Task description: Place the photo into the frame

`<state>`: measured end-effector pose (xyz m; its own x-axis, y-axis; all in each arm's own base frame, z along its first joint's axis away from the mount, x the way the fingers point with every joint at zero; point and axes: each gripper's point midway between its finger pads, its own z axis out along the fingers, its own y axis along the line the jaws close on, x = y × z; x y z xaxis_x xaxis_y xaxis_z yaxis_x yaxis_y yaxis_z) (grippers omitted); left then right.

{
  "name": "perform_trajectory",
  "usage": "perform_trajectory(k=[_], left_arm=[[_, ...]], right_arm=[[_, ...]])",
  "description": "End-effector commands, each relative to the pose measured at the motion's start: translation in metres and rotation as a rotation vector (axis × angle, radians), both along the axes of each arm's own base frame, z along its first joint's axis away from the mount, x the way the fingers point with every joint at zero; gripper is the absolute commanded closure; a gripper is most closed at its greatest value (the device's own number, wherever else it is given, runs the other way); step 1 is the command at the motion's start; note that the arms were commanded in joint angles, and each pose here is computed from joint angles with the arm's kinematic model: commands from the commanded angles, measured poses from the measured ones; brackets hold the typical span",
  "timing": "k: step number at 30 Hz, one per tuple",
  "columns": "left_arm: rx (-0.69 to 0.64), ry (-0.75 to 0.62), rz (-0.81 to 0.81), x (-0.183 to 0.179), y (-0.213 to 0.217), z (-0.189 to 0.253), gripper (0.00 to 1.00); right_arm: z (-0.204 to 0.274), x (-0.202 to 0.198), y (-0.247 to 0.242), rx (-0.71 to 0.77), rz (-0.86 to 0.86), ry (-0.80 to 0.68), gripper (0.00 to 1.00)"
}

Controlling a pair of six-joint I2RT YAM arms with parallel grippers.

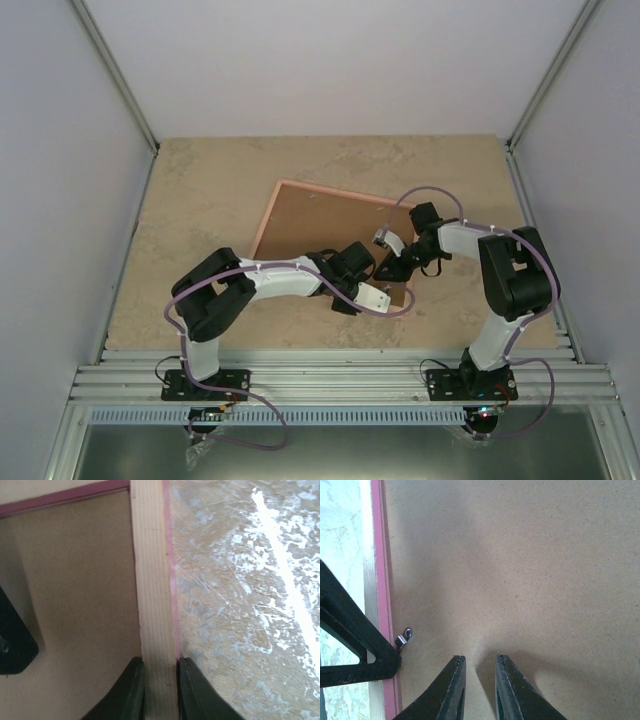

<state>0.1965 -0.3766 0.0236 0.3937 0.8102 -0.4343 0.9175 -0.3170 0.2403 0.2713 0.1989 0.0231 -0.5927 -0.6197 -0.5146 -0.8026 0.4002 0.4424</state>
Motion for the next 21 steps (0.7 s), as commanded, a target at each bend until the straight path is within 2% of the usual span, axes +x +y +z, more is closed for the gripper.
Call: perform_trajectory(k=[1, 3, 6, 10, 12, 21], left_arm=[[0.154, 0.079, -0.035, -0.024, 0.037, -0.025, 0.93], [0.135, 0.065, -0.044, -0.023, 0.034, -0.018, 0.91], [0.086, 0.032, -0.044, -0.016, 0.03, -0.004, 0.64], [0.054, -0.033, -0.055, -0.006, 0.029, 0.009, 0.48], [0.047, -0.057, -0.062, -0.004, 0.029, 0.011, 0.43], [0.05, -0.069, -0.061, 0.003, 0.022, 0.008, 0.37]], right_arm=[[-0.043, -0.005, -0.035, -0.21, -0.03, 0.041, 0.8], [-0.043, -0.005, -0.035, -0.21, -0.031, 0.042, 0.8], [-0.042, -0.005, -0.035, -0.208, -0.03, 0.043, 0.8], [-0.04, -0.005, -0.034, -0.205, -0.028, 0.043, 0.8], [-0.04, -0.004, -0.034, -0.204, -0.028, 0.043, 0.8], [-0.037, -0.005, -0.032, -0.189, -0.026, 0.05, 0.8]])
